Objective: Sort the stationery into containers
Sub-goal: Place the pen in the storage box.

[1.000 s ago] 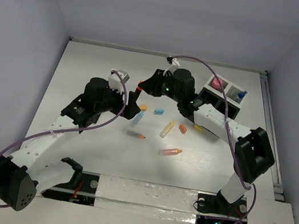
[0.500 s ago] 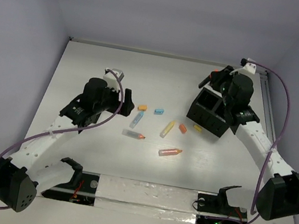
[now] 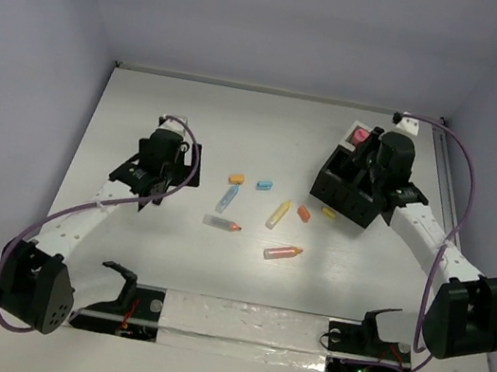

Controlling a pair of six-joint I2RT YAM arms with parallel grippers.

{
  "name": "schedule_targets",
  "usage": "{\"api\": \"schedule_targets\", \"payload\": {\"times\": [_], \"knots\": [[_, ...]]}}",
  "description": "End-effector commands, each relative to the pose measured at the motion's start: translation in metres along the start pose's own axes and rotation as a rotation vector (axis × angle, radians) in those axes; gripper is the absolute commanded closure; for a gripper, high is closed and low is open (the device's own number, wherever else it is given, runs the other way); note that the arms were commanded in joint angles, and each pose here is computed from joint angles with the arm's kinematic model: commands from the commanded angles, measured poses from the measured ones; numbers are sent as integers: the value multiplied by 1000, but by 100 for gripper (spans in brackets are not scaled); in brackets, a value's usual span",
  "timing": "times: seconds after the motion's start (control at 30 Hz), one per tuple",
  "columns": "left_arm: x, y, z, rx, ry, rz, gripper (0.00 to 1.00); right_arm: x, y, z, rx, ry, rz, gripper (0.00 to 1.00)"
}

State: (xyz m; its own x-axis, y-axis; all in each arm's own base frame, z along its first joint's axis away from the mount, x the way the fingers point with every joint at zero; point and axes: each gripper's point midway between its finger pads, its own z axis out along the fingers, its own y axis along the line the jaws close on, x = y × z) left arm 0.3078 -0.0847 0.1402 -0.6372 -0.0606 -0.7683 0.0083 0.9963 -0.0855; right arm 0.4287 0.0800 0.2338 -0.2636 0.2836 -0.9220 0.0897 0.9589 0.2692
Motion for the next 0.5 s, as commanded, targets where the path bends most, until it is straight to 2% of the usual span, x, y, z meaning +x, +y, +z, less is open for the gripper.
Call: {"api": "schedule_targets", "payload": {"times": [0.0, 0.03, 0.1, 0.13, 0.23, 0.27, 0.3, 0.33, 0.47], "knots": [[-14, 28, -5, -163, -47, -30, 6, 12, -1, 2, -14, 23, -10, 90], [-15, 29, -5, -172, -50, -35, 6, 13, 0, 1, -21, 22, -7, 88], [-14, 36, -3, -213, -43, -54, 9, 14, 2, 1, -33, 25, -2, 78], [-11, 38, 0, -227, -25, -54, 10, 13, 2, 0, -34, 24, -3, 69], [-4, 47, 6, -269, 10, -73, 13, 9, 4, -4, -47, 18, -1, 51], [-3, 53, 7, -288, 18, -87, 14, 7, 6, -6, -58, 12, 4, 41], [-2, 56, 9, -297, 28, -94, 15, 4, 9, -9, -73, 7, 9, 37], [3, 60, 14, -308, 56, -97, 16, 3, 10, -10, -79, 3, 12, 29], [18, 69, 27, -314, 136, -121, 20, -3, 15, -20, -115, -12, 22, 23]]}}
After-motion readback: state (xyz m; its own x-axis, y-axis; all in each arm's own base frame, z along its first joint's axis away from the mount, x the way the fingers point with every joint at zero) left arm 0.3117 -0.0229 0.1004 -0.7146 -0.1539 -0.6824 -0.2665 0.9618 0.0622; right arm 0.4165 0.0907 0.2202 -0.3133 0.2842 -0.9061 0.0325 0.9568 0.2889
